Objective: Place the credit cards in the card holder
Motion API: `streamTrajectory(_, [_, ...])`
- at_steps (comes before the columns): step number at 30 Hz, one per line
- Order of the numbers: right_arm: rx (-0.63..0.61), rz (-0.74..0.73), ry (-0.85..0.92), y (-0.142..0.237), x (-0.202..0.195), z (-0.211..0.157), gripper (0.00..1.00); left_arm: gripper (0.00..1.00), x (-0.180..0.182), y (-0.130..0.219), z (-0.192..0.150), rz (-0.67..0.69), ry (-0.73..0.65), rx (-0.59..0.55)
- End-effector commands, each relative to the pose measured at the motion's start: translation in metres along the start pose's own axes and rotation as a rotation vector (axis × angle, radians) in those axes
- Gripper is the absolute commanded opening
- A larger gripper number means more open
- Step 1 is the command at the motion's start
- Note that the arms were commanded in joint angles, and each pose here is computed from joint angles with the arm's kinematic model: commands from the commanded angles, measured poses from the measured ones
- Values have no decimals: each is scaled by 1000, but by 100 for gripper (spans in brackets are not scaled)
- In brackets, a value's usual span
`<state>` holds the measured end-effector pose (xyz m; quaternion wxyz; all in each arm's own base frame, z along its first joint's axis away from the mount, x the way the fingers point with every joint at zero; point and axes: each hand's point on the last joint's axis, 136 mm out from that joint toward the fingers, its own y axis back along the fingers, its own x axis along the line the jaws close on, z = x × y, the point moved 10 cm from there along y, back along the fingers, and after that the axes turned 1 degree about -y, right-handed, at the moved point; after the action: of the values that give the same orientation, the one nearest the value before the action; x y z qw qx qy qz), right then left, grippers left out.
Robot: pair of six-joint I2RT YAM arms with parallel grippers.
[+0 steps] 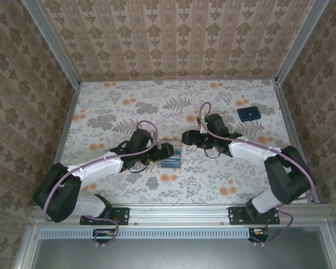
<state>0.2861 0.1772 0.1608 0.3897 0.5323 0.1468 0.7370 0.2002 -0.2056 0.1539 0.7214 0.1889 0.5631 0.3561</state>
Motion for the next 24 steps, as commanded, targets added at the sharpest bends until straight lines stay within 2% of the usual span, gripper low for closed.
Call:
streamTrajectory(1, [84, 148, -38, -11, 12, 2, 68, 100, -20, -7, 10, -130, 39, -36])
streamTrajectory(8, [94, 204, -78, -34, 9, 7, 62, 100, -27, -14, 17, -161, 15, -43])
streamTrajectory(17, [55, 267, -55, -71, 21, 42, 60, 100, -22, -24, 33, -175, 39, -84])
streamTrajectory(24, [47, 244, -30, -94, 25, 68, 68, 100, -28, -40, 44, -224, 45, -95])
